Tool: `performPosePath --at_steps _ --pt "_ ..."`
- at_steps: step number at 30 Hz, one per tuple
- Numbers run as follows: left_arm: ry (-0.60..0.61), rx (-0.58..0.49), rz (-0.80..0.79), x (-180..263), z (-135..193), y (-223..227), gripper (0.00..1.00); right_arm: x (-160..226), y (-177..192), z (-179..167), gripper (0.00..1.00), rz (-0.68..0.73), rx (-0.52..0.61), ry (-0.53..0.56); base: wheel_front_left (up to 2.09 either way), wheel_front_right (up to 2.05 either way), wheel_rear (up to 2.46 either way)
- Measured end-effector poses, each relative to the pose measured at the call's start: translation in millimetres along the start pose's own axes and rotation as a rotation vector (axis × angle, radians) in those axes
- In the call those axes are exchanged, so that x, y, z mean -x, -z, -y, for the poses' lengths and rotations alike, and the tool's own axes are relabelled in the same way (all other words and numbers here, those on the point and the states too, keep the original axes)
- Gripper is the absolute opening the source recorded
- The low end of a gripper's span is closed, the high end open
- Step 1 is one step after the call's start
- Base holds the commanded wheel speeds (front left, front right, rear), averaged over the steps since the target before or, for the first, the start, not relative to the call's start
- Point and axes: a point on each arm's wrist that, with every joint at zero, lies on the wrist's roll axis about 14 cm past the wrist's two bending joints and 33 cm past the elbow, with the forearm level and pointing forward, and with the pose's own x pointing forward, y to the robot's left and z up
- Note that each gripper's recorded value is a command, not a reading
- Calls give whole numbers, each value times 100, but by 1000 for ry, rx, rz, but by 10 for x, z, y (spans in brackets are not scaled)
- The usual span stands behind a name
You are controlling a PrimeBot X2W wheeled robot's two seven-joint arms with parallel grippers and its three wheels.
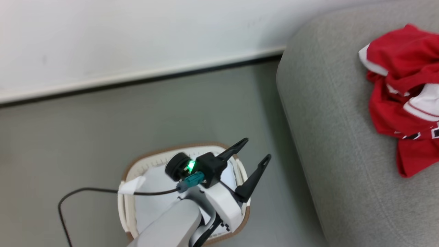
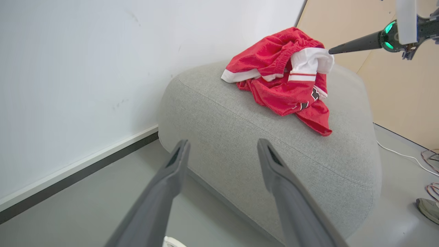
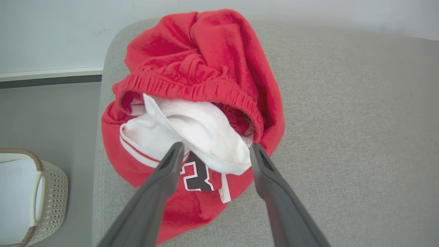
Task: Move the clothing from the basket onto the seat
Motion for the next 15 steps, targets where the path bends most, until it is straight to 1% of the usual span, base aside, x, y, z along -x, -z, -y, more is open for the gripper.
performPosePath --at_steps 3,5,8,12,15 --pt "-43 -15 34 102 15 -197 100 251 -101 -12 100 53 34 -23 0 0 0" --pt "-78 -23 64 182 5 -348 100 431 -215 -27 100 115 52 -40 0 0 0" --pt "-126 -50 106 322 -2 -558 100 706 -441 -86 100 239 61 -76 0 0 0" --pt "-195 -86 172 518 -29 -851 100 1050 -749 -240 100 442 64 -136 0 0 0" --pt "-247 -104 211 697 -70 -1006 100 1242 -883 -391 100 584 47 -189 0 0 0"
